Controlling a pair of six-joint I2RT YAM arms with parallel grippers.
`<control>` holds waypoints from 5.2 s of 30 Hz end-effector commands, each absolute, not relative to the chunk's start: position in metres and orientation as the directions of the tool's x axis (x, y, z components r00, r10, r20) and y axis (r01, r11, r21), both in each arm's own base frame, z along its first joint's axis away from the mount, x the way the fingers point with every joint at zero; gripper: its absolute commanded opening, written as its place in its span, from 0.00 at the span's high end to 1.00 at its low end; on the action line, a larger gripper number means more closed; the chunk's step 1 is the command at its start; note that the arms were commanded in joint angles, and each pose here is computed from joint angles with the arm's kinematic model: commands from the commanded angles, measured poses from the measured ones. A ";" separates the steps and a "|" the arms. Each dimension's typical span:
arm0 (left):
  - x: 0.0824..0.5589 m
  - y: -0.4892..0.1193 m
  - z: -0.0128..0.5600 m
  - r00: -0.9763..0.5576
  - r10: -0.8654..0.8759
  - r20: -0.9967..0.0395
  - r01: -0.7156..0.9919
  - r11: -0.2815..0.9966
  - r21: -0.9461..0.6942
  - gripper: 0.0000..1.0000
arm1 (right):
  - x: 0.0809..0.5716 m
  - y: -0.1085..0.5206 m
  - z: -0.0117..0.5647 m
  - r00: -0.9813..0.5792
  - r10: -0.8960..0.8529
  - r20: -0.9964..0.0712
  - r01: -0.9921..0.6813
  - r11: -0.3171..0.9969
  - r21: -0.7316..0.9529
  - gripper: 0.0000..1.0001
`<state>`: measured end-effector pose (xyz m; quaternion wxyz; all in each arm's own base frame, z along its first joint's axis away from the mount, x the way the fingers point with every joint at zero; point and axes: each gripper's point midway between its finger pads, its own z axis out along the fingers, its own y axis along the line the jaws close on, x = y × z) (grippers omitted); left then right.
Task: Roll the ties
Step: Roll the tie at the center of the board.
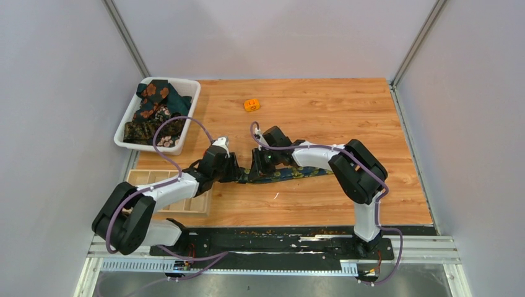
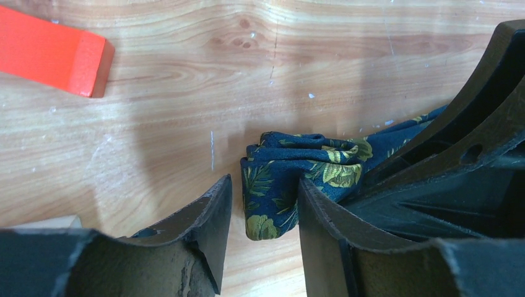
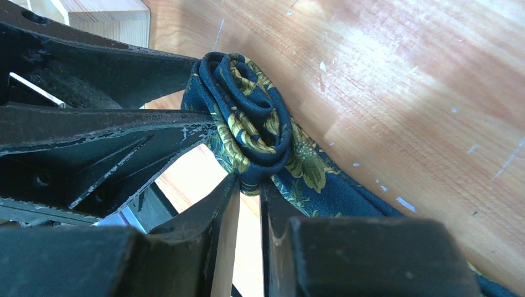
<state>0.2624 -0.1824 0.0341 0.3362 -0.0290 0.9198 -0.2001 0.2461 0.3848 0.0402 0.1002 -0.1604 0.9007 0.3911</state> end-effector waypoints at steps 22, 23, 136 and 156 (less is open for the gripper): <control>0.251 -0.171 0.026 -0.778 -0.260 -0.572 -0.022 0.921 -0.389 0.90 | 0.269 0.381 0.099 -0.894 -0.114 -0.432 -0.387 0.683 0.619 0.69; 0.249 -0.169 0.028 -0.777 -0.261 -0.573 -0.032 0.925 -0.379 0.91 | 0.268 0.384 0.100 -0.895 -0.110 -0.432 -0.385 0.680 0.624 0.71; 0.237 -0.295 0.064 -0.793 -0.073 -0.605 0.201 0.906 -0.372 0.68 | 0.267 0.319 0.093 -0.882 -0.081 -0.464 -0.377 0.713 0.592 0.71; 0.244 -0.282 0.070 -0.782 -0.134 -0.608 0.163 0.898 -0.408 0.90 | 0.256 0.335 0.060 -0.910 -0.153 -0.385 -0.386 0.651 0.653 0.68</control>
